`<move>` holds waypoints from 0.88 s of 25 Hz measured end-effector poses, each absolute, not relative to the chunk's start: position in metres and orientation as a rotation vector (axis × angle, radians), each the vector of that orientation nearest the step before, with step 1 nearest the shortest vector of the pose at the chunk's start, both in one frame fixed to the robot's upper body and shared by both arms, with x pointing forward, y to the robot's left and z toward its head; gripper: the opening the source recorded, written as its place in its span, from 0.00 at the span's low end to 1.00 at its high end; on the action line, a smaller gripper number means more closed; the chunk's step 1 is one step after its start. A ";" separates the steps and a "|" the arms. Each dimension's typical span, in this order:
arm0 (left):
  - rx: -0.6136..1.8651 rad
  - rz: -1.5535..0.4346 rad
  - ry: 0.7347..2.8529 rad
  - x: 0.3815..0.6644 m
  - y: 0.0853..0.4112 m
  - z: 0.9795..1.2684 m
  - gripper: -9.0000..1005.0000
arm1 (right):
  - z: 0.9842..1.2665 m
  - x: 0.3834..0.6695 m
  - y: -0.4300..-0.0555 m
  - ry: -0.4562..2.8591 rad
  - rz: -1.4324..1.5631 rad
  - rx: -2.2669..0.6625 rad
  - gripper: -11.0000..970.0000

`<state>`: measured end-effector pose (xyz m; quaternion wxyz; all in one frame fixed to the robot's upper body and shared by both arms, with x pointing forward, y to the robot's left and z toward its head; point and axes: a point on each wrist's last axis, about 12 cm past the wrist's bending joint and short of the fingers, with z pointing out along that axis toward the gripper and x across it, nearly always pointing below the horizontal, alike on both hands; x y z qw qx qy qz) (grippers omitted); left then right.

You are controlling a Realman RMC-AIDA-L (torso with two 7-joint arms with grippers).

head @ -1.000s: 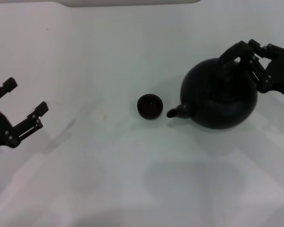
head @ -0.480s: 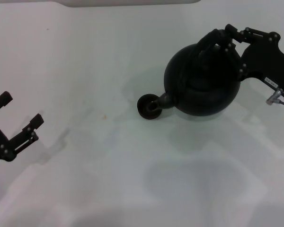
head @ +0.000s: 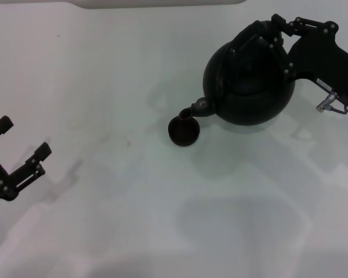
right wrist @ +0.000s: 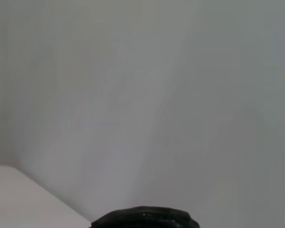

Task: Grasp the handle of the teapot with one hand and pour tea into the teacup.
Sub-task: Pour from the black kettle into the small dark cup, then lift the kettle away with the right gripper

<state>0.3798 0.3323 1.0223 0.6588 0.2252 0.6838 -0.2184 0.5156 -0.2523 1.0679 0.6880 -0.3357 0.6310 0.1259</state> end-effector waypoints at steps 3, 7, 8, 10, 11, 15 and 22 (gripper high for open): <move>0.510 -0.492 1.548 0.380 0.333 1.023 0.86 | 1.068 0.518 -0.252 1.417 0.237 -0.762 0.20; 0.508 -0.489 1.546 0.380 0.334 1.023 0.86 | 1.068 0.522 -0.251 1.423 0.207 -0.767 0.20; 0.508 -0.488 1.545 0.381 0.334 1.023 0.86 | 1.068 0.522 -0.251 1.424 0.205 -0.766 0.19; 0.509 -0.488 1.544 0.381 0.334 1.023 0.86 | 1.068 0.522 -0.251 1.421 0.199 -0.770 0.19; 0.510 -0.487 1.543 0.381 0.334 1.023 0.86 | 1.068 0.522 -0.251 1.419 0.194 -0.773 0.18; 0.508 -0.482 1.541 0.382 0.335 1.024 0.86 | 1.069 0.522 -0.251 1.414 0.173 -0.784 0.18; 0.508 -0.476 1.541 0.383 0.336 1.025 0.86 | 1.069 0.517 -0.248 1.406 0.141 -0.823 0.18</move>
